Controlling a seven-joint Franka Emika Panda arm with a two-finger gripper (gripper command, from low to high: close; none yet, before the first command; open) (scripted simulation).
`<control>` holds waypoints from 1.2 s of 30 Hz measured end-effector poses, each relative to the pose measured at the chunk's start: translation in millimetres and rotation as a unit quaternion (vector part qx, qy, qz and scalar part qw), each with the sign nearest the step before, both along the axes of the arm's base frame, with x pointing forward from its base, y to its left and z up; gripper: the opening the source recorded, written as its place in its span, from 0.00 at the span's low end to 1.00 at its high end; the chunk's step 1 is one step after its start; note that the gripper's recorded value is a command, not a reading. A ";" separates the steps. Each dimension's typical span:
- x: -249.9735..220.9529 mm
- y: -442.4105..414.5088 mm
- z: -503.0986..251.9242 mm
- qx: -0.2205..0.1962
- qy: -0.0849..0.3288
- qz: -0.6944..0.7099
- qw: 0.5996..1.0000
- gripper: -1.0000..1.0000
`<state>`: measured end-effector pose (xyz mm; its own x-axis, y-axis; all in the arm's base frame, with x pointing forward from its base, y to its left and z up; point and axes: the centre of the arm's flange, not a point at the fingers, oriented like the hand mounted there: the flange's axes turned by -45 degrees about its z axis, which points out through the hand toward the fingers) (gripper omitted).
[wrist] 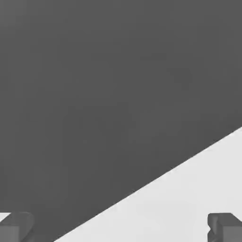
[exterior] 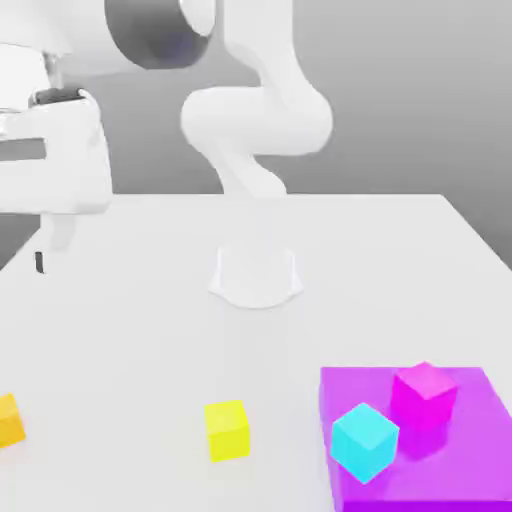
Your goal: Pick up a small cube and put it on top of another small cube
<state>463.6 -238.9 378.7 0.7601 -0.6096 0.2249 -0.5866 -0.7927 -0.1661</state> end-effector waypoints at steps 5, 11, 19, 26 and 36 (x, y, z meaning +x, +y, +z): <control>-27.9 -51.7 -88.3 0.018 0.062 -0.078 0.995 0.50; -80.8 -99.0 -185.7 0.026 0.132 -0.161 0.978 0.50; -86.8 -102.8 -249.6 0.026 0.139 -0.168 0.976 0.00; -86.1 -103.5 -213.2 0.026 0.138 -0.168 0.976 0.00; 17.5 98.5 -136.6 0.000 0.134 0.193 0.972 0.00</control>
